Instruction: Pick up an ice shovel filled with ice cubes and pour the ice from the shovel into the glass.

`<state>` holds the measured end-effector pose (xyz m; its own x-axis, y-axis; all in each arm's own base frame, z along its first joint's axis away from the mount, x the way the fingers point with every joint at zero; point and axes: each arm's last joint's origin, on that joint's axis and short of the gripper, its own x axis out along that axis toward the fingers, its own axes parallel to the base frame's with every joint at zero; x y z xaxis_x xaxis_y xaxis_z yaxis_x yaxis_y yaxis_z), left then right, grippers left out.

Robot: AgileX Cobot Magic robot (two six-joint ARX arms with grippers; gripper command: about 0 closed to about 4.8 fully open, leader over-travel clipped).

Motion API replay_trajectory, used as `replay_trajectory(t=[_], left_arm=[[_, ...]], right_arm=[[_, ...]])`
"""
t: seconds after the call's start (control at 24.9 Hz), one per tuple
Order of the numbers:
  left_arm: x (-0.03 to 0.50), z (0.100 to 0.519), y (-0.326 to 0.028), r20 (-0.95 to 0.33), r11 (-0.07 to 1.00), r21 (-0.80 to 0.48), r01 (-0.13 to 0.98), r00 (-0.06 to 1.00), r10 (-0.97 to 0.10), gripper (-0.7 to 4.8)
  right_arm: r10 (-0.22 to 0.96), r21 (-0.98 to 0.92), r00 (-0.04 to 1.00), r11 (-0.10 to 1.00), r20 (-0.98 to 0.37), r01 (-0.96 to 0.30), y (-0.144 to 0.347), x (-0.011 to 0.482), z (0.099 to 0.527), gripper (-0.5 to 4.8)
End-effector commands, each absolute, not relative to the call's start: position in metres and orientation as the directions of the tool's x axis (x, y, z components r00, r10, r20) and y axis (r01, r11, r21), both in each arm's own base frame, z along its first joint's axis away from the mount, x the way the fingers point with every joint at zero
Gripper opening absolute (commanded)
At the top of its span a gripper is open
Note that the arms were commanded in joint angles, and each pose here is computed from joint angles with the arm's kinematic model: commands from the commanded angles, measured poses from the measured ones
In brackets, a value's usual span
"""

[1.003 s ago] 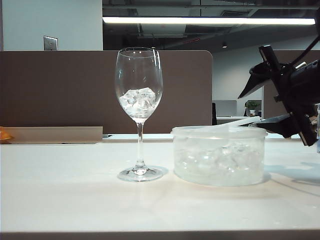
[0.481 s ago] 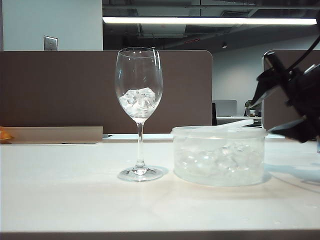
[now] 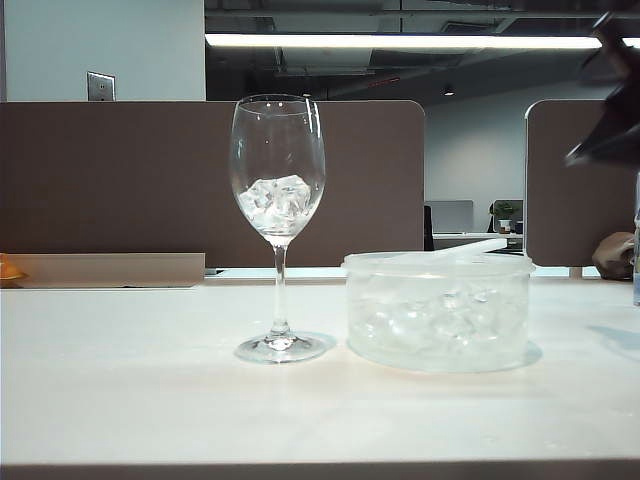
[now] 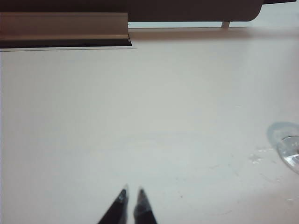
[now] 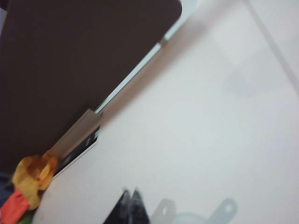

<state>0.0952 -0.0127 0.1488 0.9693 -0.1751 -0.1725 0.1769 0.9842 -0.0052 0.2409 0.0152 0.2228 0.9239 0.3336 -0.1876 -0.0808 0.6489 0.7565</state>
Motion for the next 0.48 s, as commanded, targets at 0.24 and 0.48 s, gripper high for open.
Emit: replay_trajectory(t=[0.24,0.48], left_arm=[[0.095,0.148,-0.013,-0.175,0.984,-0.008,0.178,0.969,-0.177,0.29],[0.095,0.149,-0.013,-0.175,0.984,-0.008,0.178,0.969,-0.177,0.29]], right_arm=[[0.293,0.494,0.948,0.847,-0.126,-0.196,0.006,0.182,0.267,-0.06],[0.289,0.401,0.955,0.868,0.074,-0.294,0.007,0.129,0.299,-0.05]])
